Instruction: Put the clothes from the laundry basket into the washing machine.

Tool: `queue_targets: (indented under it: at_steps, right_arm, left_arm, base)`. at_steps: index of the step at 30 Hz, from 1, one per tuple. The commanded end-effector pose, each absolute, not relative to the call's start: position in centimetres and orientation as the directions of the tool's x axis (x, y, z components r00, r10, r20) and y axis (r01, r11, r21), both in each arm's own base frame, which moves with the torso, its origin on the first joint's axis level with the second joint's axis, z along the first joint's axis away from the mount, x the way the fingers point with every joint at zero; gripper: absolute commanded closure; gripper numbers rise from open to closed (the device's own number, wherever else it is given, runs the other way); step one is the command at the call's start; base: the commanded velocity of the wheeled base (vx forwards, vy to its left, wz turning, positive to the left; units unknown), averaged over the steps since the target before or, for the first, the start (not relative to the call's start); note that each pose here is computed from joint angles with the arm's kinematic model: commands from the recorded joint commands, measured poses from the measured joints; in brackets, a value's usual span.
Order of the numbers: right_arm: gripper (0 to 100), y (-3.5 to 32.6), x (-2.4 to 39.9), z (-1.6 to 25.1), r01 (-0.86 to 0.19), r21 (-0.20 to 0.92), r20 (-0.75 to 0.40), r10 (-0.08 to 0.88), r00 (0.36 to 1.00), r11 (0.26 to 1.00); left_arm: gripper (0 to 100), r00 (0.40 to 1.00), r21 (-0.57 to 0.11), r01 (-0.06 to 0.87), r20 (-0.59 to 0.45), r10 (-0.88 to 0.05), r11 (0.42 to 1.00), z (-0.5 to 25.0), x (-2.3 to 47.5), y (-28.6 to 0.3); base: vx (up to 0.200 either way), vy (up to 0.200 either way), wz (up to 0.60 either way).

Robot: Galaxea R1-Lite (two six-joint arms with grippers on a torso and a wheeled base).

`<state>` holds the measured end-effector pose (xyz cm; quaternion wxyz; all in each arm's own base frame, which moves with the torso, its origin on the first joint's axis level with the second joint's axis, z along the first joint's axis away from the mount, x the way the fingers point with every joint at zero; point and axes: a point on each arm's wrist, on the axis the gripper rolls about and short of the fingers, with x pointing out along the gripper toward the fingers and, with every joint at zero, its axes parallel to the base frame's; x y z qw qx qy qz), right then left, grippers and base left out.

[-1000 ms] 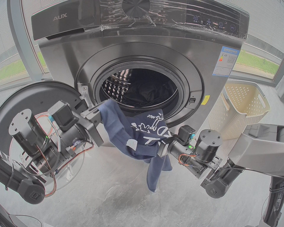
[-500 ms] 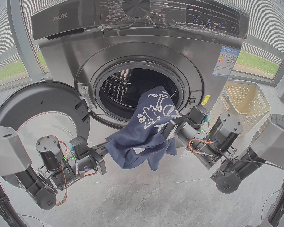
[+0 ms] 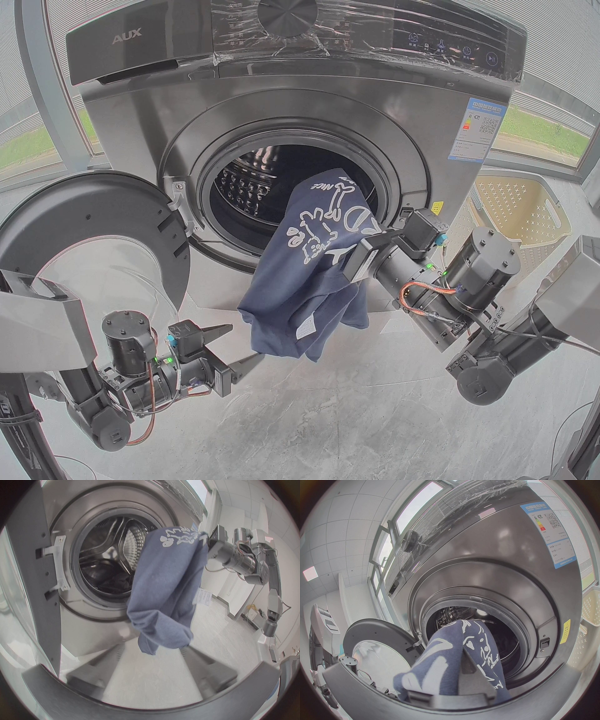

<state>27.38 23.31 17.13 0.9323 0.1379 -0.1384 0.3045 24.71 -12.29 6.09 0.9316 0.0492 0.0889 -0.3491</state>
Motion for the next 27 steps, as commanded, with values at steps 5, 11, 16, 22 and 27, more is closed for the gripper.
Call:
queue_targets:
  at_steps: [5, 11, 16, 22, 27]
  right_arm:
    - [100, 23.4, 27.8, 17.4, -0.605, 0.172, 0.358, 0.522, 0.774, 0.778]
    - [100, 24.0, 27.9, 15.9, -0.606, 0.167, 0.318, 0.539, 0.78, 0.778]
    - [100, 24.1, 28.0, 15.6, -0.605, 0.158, 0.308, 0.544, 0.781, 0.78]
    - [100, 24.8, 27.8, 15.3, -0.619, 0.158, 0.303, 0.559, 0.772, 0.769]
    - [100, 24.8, 27.8, 15.5, -0.621, 0.158, 0.311, 0.559, 0.769, 0.767]
  left_arm:
    - [0, 0.63, 0.012, 0.74, -0.36, -0.688, 0.672, 3.0, 22.1, -11.9]
    - [0, 0.63, 0.052, 0.765, -0.262, -0.731, 0.641, 5.0, 22.8, -12.8]
    - [0, 0.627, 0.091, 0.779, -0.1, -0.772, 0.621, 8.1, 24.3, -15.1]
    - [0, 0.61, 0.088, 0.792, -0.066, -0.79, 0.604, 7.2, 26.0, -19.2]
    - [0, 0.622, 0.099, 0.78, -0.015, -0.783, 0.618, 6.9, 27.8, -21.6]
  base:
    - [0.0, 0.0, 0.0]
    - [0.0, 0.0, 0.0]
    - [0.0, 0.0, 0.0]
    - [0.0, 0.0, 0.0]
    - [0.0, 0.0, 0.0]
